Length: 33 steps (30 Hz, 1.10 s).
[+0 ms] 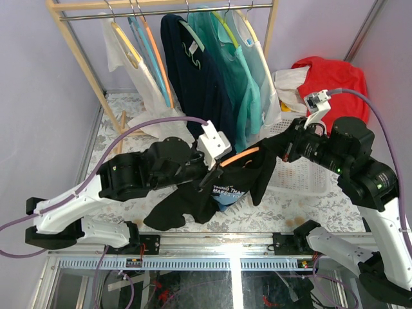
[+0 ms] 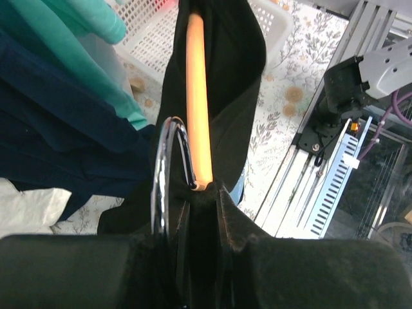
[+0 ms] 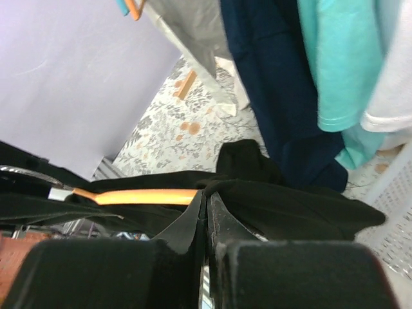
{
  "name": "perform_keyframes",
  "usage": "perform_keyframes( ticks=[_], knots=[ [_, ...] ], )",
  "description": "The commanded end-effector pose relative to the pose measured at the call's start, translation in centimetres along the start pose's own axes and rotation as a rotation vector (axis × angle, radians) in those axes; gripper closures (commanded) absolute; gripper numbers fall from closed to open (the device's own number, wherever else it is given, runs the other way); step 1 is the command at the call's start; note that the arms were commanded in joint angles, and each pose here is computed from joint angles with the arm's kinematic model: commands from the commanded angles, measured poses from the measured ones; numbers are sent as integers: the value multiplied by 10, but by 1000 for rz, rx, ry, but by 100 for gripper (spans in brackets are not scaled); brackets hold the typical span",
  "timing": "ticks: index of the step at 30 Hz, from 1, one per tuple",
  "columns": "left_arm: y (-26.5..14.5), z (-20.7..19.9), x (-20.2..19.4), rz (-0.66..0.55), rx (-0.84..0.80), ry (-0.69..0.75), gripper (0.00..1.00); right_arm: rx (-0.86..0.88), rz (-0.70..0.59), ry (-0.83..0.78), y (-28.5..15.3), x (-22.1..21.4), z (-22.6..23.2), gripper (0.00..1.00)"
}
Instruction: Place the t-shirt on the hanger
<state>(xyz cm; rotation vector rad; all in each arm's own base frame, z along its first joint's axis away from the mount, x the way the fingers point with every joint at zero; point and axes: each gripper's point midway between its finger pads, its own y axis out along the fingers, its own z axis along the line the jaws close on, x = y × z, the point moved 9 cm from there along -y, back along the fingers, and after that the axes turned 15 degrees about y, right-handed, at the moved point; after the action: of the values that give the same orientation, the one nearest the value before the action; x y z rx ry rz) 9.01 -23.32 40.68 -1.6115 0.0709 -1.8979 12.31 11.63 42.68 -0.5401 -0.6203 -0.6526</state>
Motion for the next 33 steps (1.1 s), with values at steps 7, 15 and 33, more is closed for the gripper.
perform_keyframes(
  ticks=[7, 15, 33],
  knots=[
    [3, 15, 36, -120, 36, 20, 100, 244, 78, -150, 2, 14, 31, 100],
    [8, 32, 45, -135, 67, -2, 100, 291, 107, -210, 7, 18, 35, 100],
    [-40, 44, 64, -386, 127, -11, 100, 452, 286, -346, 47, -8, 101, 100]
  ],
)
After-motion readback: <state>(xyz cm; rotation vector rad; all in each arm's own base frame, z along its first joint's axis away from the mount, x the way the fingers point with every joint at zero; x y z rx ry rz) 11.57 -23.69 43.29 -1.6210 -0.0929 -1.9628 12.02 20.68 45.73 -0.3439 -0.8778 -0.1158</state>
